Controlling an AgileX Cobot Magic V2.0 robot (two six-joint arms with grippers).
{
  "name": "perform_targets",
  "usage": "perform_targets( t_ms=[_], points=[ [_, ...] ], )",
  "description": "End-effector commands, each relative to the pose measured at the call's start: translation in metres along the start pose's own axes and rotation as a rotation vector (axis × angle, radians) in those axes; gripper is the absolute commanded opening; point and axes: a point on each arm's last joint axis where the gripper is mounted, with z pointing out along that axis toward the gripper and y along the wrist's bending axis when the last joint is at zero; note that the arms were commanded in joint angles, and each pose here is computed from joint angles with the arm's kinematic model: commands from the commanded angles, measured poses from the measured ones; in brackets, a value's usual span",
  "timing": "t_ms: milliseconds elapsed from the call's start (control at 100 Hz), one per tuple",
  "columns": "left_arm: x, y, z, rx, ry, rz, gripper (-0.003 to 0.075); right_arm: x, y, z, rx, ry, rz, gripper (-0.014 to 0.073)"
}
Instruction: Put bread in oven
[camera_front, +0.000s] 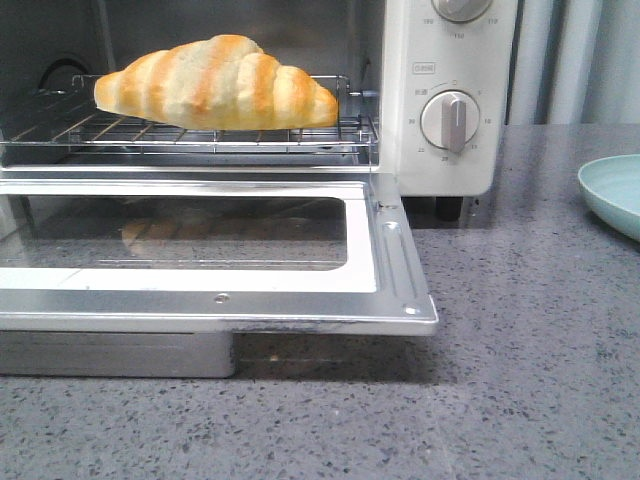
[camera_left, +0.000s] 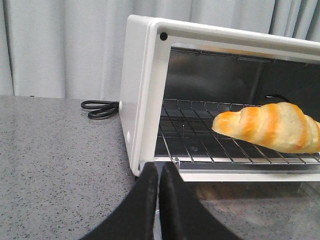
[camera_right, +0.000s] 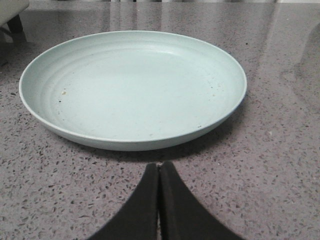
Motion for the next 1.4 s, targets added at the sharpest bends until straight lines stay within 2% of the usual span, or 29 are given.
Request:
perform_targets(
  t_ms=[0,1390],
  points=[
    [-0.0169,-0.0008,-0.0051,0.005,-0.125,-0.013,-0.0021,0.0011,-0.0001,0.0000,0.005,-0.036,-0.040,-0.0071],
    [-0.0169,-0.0008,-0.0051,0.005,-0.125,-0.013,-0.0021,0.0012,0.0038,-0.0001,-0.039,-0.037,-0.070,-0.0071]
  ],
)
